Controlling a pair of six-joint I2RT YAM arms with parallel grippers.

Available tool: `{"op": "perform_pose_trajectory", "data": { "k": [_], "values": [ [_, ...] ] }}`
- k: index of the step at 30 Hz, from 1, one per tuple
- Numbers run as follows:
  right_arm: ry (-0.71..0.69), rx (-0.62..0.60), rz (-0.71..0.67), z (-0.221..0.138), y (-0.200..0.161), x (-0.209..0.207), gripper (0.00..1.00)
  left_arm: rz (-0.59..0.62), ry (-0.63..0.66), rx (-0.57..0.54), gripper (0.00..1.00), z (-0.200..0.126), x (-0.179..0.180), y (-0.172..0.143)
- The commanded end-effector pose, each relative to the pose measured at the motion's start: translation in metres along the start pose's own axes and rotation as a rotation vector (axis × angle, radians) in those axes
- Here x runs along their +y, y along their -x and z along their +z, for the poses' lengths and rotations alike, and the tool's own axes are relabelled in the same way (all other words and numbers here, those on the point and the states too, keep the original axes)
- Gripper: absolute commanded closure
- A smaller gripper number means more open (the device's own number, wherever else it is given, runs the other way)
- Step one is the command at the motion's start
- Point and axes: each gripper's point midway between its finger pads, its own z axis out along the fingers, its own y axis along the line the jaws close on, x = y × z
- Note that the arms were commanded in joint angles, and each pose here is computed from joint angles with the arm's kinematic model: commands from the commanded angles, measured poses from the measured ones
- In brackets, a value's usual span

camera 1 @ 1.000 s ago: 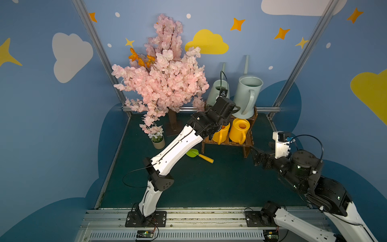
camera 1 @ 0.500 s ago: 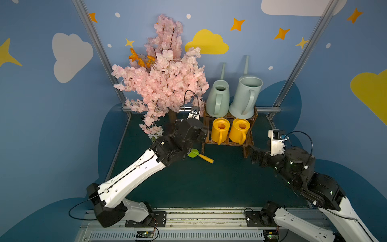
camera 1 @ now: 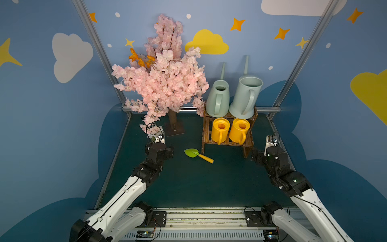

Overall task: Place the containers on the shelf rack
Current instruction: Reset both arms

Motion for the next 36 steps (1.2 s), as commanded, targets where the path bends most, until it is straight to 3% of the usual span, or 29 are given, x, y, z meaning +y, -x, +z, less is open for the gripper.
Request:
{"op": "perform_pose_trajectory", "data": {
  "k": [1,7,12,17,20,23,25,27,30,36],
  "values": [
    [-0.069,-0.09,0.133,0.016,0.003,-0.023,0.02,0.006,0.01,-0.102,0.0,0.013,0.005,0.014],
    [-0.25,-0.091,0.222,0.051,-0.045,-0.077,0.02,0.059,0.056,-0.088,0.0,0.043,0.024,-0.019],
    [-0.308,-0.141,0.232,0.069,-0.066,-0.096,0.02,-0.015,-0.025,-0.111,0.0,0.06,0.03,-0.049],
    [-0.305,-0.091,0.147,0.089,-0.08,-0.093,0.02,-0.071,-0.118,-0.124,0.0,0.082,0.02,-0.066],
    [-0.293,-0.092,0.15,0.101,-0.078,-0.089,0.02,-0.057,-0.173,-0.133,0.0,0.092,0.01,-0.062],
    [-0.283,-0.105,0.133,0.114,-0.071,-0.086,0.02,-0.07,-0.181,-0.097,0.0,0.11,0.007,-0.08],
    [-0.281,-0.113,0.126,0.121,-0.067,-0.084,0.02,-0.063,-0.188,-0.149,0.0,0.113,0.004,-0.079],
    [-0.275,-0.095,0.106,0.13,-0.064,-0.082,0.02,-0.071,-0.188,-0.081,0.0,0.113,0.005,-0.084],
    [-0.269,-0.083,0.079,0.142,-0.058,-0.078,0.02,-0.068,-0.19,-0.131,0.0,0.115,0.005,-0.081],
    [-0.302,0.026,0.029,0.161,-0.059,-0.082,0.02,-0.066,-0.192,-0.126,0.0,0.114,0.004,-0.081]
  ]
}}
